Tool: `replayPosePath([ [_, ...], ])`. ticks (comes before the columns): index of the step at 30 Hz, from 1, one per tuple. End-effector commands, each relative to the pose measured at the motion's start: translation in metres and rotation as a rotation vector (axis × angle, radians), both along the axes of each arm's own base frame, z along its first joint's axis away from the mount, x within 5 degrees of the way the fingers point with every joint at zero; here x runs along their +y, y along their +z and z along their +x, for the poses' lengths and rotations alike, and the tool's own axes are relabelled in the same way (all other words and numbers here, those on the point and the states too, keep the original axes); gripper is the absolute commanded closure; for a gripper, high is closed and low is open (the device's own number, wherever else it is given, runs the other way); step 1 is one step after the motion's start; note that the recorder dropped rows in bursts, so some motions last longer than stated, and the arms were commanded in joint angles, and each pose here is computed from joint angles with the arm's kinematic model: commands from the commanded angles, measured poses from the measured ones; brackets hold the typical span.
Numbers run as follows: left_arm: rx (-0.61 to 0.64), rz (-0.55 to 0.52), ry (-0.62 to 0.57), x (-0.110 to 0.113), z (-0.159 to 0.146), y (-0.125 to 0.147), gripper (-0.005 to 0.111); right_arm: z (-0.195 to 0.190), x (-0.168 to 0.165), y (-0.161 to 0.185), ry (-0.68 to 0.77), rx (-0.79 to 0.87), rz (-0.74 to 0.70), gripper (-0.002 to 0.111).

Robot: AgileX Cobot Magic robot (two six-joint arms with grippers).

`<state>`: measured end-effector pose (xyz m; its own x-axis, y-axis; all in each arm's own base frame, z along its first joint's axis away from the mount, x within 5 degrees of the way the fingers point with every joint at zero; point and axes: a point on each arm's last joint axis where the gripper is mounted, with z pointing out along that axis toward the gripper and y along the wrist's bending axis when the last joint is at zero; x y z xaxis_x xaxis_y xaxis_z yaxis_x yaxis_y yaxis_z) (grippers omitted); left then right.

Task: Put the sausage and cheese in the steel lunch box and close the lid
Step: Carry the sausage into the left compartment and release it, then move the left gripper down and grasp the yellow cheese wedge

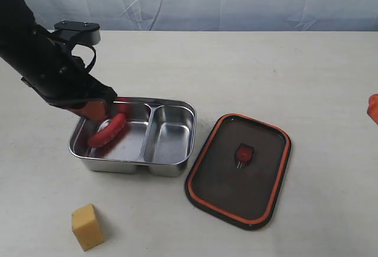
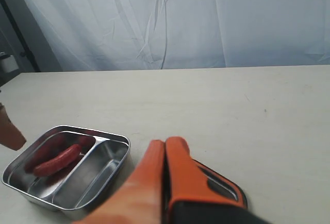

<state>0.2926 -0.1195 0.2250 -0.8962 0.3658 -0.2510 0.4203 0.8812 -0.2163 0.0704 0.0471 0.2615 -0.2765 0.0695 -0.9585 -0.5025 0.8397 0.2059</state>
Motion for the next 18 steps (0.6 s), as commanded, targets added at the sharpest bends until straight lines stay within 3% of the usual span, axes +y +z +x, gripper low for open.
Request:
replayPosePath([
  [1, 0.04, 0.045, -0.057, 0.005, -0.015, 0.015, 0.107, 0.0, 0.0, -0.001, -0.007, -0.003, 0.002, 0.109],
  [8, 0.039, 0.055, -0.114, 0.013, -0.055, 0.046, 0.107, 0.0, 0.0, -0.001, -0.007, -0.003, 0.002, 0.109],
  [16, 0.135, 0.084, -0.271, -0.001, -0.108, 0.03, 0.106, 0.0, 0.0, -0.001, -0.006, 0.001, 0.006, 0.109],
  [18, 0.122, 0.091, -0.389, -0.005, -0.113, 0.026, 0.101, 0.0, 0.0, -0.001, -0.006, 0.002, 0.007, 0.109],
])
